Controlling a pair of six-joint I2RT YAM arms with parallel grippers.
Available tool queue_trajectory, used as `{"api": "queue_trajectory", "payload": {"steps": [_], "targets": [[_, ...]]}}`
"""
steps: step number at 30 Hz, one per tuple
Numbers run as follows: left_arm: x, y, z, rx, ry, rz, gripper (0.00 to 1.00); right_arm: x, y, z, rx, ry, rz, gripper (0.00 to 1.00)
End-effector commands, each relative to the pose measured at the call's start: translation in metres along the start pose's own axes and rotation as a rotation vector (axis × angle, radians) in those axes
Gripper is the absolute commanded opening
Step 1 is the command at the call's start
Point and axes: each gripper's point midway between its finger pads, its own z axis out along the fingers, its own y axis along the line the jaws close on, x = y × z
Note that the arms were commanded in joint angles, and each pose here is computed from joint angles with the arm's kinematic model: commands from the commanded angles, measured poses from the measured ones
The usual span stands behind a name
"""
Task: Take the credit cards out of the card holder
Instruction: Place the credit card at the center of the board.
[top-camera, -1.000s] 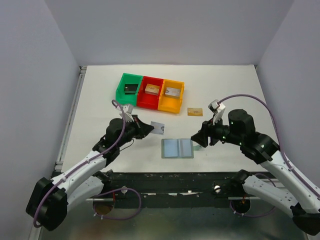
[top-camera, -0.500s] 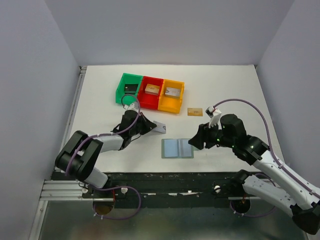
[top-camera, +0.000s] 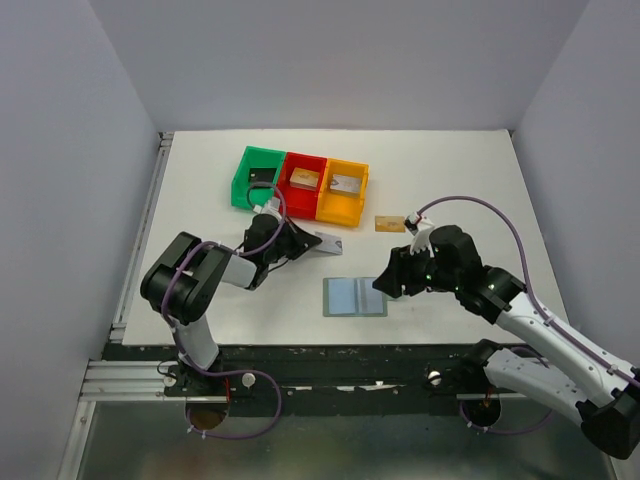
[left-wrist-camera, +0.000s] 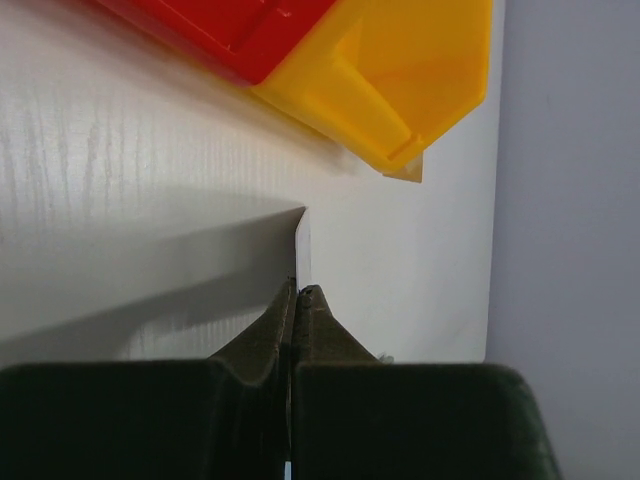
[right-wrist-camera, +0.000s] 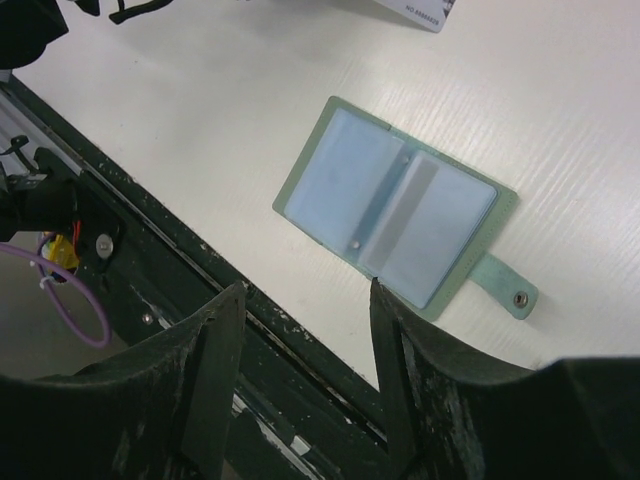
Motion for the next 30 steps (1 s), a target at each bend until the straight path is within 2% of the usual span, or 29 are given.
{"api": "queue_trajectory", "payload": {"steps": [1, 9, 15, 18, 21, 26, 30], "targets": [[-0.007, -0.018, 0.006, 0.086, 0.011, 0.006, 0.07, -0.001, 0.0, 0.005, -0.005, 0.0, -0.011, 0.6], [-0.006, -0.009, 0.004, 0.068, 0.029, 0.015, 0.36, -0.001, -0.002, 0.007, 0.002, 0.008, -0.011, 0.61], [-0.016, 0.002, -0.006, 0.0, 0.012, 0.021, 0.51, -0.002, -0.003, 0.003, 0.021, 0.008, -0.008, 0.62], [-0.025, 0.007, -0.013, -0.042, -0.006, 0.03, 0.78, -0.003, -0.009, 0.001, 0.053, -0.004, -0.005, 0.63], [-0.038, 0.004, -0.024, -0.09, -0.038, 0.074, 0.9, -0.003, -0.021, -0.001, 0.122, -0.017, 0.011, 0.67], [-0.06, -0.005, -0.051, -0.236, -0.094, 0.206, 0.94, -0.005, -0.046, -0.001, 0.262, -0.064, 0.071, 0.85], [-0.065, -0.02, -0.079, -0.374, -0.151, 0.335, 0.99, 0.007, -0.063, 0.009, 0.306, -0.011, 0.126, 0.87]]}}
